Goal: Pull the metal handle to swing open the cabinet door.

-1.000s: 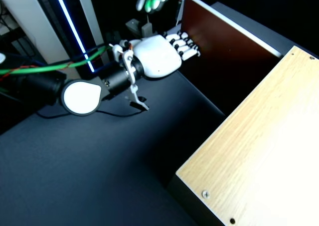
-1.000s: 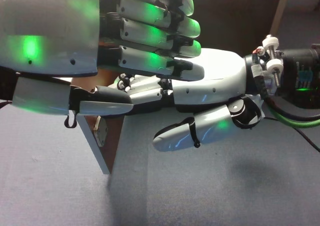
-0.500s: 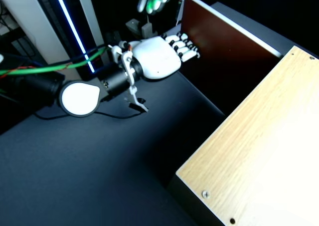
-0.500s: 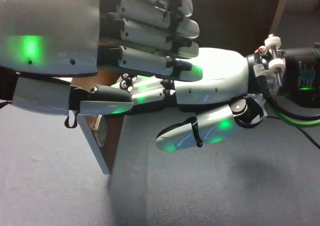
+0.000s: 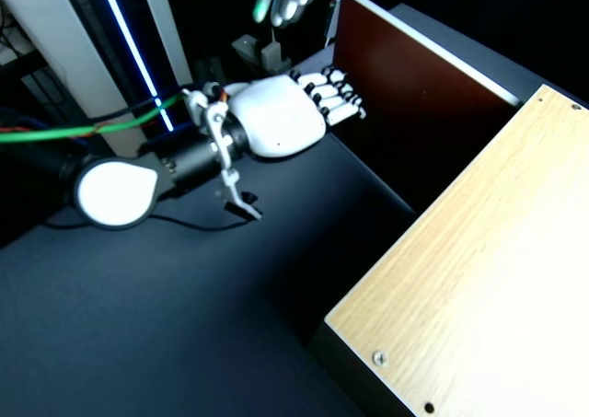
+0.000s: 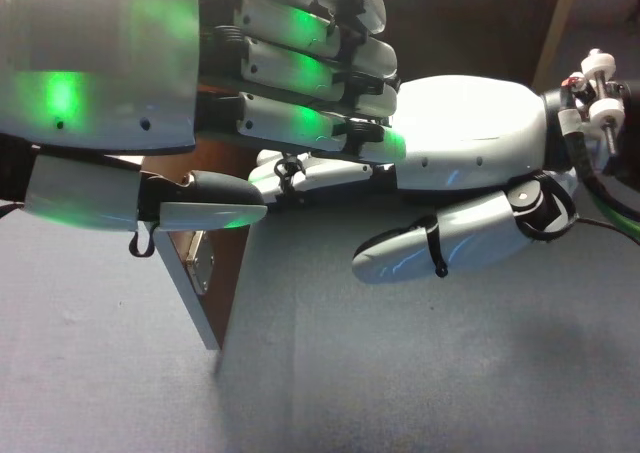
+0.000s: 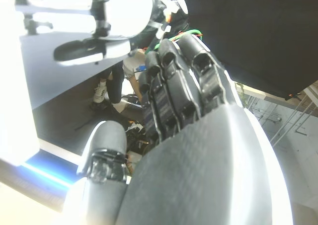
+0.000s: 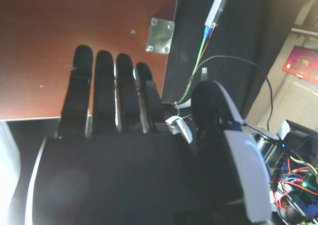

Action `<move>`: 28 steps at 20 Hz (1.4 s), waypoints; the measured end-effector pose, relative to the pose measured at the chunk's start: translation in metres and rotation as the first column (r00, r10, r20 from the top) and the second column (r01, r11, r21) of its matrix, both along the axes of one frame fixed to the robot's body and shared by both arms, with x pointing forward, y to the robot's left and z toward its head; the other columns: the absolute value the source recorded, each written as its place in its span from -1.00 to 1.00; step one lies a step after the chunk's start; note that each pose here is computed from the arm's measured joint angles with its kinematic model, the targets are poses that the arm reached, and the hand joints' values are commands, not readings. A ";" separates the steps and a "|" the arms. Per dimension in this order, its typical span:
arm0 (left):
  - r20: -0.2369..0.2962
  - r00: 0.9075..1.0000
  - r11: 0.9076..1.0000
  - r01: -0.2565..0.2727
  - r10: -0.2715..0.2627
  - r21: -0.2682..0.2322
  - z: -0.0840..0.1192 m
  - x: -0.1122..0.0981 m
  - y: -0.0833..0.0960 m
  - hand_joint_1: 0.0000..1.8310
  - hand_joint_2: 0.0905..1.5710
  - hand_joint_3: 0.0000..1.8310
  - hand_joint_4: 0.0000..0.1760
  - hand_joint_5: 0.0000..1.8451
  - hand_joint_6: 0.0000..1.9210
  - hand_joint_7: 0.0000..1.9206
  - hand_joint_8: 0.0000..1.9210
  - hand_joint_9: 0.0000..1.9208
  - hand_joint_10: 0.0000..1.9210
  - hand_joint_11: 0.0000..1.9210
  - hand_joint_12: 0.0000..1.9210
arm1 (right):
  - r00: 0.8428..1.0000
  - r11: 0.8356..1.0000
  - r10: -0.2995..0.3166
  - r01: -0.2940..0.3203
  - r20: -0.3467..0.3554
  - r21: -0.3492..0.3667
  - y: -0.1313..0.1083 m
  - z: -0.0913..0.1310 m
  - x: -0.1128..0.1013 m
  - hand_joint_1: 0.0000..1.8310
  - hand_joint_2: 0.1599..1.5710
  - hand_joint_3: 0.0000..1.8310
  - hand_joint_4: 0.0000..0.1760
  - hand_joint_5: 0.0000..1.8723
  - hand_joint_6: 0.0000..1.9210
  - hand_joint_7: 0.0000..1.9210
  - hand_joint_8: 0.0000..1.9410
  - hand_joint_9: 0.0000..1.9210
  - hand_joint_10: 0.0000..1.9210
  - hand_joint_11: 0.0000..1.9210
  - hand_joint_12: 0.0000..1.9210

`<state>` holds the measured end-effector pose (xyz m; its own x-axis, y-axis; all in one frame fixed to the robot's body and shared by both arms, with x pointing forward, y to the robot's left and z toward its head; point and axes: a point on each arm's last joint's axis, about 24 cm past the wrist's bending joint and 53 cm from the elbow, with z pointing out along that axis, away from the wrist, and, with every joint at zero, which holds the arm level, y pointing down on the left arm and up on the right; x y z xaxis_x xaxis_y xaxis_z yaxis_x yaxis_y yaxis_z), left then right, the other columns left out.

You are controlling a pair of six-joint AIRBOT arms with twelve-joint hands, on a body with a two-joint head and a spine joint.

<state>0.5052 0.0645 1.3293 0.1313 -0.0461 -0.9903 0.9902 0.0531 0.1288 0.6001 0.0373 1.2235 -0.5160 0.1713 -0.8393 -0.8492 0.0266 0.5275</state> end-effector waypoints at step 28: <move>0.000 1.000 1.000 0.000 0.000 0.000 0.000 0.000 0.000 -1.00 1.00 -0.82 -1.00 -0.52 -1.00 -0.49 -1.00 -0.54 -1.00 -0.96 -0.08 | 0.990 0.990 -0.138 0.138 0.009 0.026 -0.081 0.028 0.021 -1.00 0.95 -1.00 -1.00 -0.83 -1.00 -0.78 -1.00 -0.79 -1.00 -1.00 -0.34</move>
